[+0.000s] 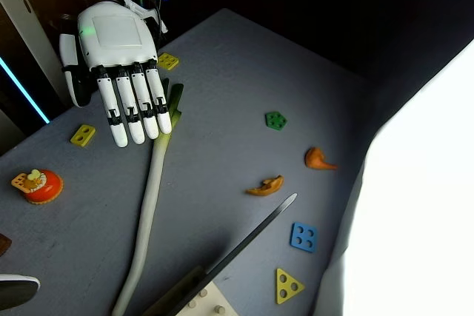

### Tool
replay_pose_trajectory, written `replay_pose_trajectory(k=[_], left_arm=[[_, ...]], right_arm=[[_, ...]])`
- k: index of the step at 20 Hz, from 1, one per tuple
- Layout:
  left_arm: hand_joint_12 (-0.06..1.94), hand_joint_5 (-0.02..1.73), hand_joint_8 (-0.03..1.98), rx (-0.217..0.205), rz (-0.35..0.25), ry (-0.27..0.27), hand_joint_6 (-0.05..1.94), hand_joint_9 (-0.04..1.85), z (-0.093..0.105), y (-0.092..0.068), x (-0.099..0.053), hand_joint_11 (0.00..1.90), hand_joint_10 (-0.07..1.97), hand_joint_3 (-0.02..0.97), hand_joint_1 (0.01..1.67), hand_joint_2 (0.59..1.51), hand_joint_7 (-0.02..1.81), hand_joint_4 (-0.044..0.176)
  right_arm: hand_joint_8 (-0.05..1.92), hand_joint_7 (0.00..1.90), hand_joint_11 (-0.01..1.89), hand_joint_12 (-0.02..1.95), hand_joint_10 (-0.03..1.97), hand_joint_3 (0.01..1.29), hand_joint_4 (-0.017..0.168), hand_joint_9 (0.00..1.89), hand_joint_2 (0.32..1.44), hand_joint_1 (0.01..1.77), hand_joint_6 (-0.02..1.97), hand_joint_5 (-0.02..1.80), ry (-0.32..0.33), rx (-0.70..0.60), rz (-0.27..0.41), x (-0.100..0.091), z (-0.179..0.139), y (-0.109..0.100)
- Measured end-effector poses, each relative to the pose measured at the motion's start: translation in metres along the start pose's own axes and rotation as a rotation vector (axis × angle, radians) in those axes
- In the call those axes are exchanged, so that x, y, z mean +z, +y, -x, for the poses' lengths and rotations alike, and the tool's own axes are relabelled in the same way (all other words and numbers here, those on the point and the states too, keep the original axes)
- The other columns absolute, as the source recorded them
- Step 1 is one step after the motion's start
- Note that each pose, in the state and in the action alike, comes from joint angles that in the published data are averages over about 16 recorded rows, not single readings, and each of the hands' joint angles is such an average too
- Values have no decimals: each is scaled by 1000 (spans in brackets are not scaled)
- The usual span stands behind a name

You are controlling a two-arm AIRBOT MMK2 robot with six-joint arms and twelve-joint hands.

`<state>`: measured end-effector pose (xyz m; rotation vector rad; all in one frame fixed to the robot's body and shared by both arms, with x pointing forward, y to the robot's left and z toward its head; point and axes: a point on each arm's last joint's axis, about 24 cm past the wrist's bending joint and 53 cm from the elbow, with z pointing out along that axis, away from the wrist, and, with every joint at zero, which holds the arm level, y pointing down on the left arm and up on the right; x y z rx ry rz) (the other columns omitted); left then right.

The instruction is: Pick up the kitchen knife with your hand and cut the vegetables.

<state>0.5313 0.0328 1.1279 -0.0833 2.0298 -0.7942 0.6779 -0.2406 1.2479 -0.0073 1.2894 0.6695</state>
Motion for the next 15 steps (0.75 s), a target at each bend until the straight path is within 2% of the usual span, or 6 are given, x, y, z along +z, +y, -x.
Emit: replay_pose_trajectory(k=[2,5,10,13,15], left_arm=[[653,350,86,-1,2,-10,31,311,5,1,0,96,231,11,383,1342,374,1],[992,546,291,-2,3,-25,71,441,12,1,-1,178,512,9,397,1338,538,1],[1497,799,639,-5,2,-44,342,644,20,1,-1,322,976,6,375,1348,786,0],[1763,943,802,-7,1,-52,424,740,24,1,0,397,1222,5,377,1348,922,0],[1841,1007,963,-9,-1,-55,504,757,25,0,0,445,1421,4,367,1352,960,0]], right_arm=[[258,434,172,652,440,17,32,341,947,456,179,357,-8,-10,10,-3,6,5],[485,660,336,1011,740,18,21,548,1030,325,233,545,-15,-30,27,-5,11,15],[897,1030,628,1580,1256,18,3,896,1162,123,582,855,-8,-54,56,-5,11,29],[1105,1188,775,1849,1528,18,-3,1039,1211,63,709,993,-1,-64,58,-4,10,33],[1211,1229,868,1922,1636,18,-3,1100,1223,44,763,1022,4,-74,62,-4,10,36]])
